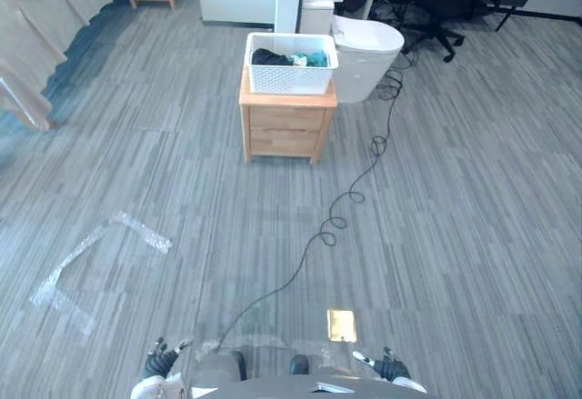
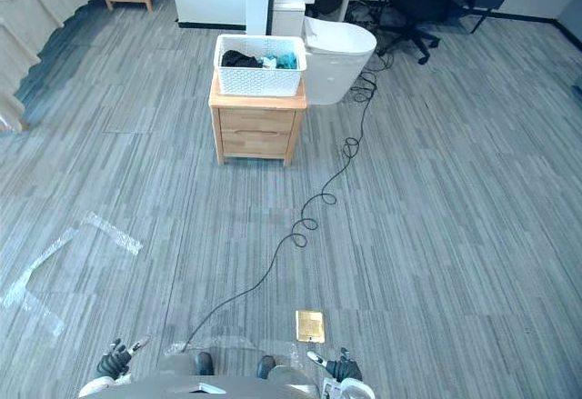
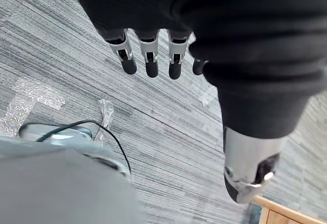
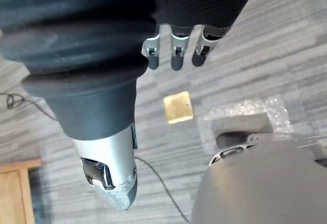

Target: Pick up the laundry basket with both hands and put the clothes into the washing machine.

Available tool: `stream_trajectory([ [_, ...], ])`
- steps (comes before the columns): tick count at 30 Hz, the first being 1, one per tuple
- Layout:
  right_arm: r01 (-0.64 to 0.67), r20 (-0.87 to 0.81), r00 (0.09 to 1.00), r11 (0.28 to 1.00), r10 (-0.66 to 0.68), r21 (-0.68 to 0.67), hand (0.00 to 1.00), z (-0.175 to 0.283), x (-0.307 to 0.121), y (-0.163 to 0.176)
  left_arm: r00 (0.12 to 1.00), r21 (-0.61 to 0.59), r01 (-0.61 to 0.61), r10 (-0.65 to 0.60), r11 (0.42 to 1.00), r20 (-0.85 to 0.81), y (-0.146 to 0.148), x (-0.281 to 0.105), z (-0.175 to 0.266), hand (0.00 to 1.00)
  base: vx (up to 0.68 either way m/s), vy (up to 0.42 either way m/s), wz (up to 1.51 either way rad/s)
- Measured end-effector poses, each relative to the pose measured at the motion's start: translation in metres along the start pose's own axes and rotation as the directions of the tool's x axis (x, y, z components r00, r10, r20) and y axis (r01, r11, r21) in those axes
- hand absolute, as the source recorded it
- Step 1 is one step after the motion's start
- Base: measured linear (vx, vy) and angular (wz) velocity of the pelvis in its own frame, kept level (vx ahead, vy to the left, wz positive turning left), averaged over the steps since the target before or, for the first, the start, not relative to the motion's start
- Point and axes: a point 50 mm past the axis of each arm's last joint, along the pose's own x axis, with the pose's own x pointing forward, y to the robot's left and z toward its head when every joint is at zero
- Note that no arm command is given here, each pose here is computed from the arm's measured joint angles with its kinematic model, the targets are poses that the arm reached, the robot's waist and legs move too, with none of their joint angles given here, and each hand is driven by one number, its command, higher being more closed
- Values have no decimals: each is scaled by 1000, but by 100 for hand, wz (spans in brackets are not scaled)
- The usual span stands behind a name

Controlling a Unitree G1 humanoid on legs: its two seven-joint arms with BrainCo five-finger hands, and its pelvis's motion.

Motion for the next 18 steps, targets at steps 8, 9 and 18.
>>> stream_trajectory([
  [8,4,5,1000,1000,-3,-25,0,8,2,-11,998,-48,-16,13,999,-64,0,-10,-24,0,187,148,-23],
  [9,6,3,1000,1000,-6,-23,0,8,2,-11,998,-49,-17,14,999,-66,1,-10,-24,0,332,327,-27],
  [18,22,-5,1000,993,-22,114,0,-1,0,-9,997,-68,-46,41,997,-73,12,-11,-25,0,528,330,-16],
])
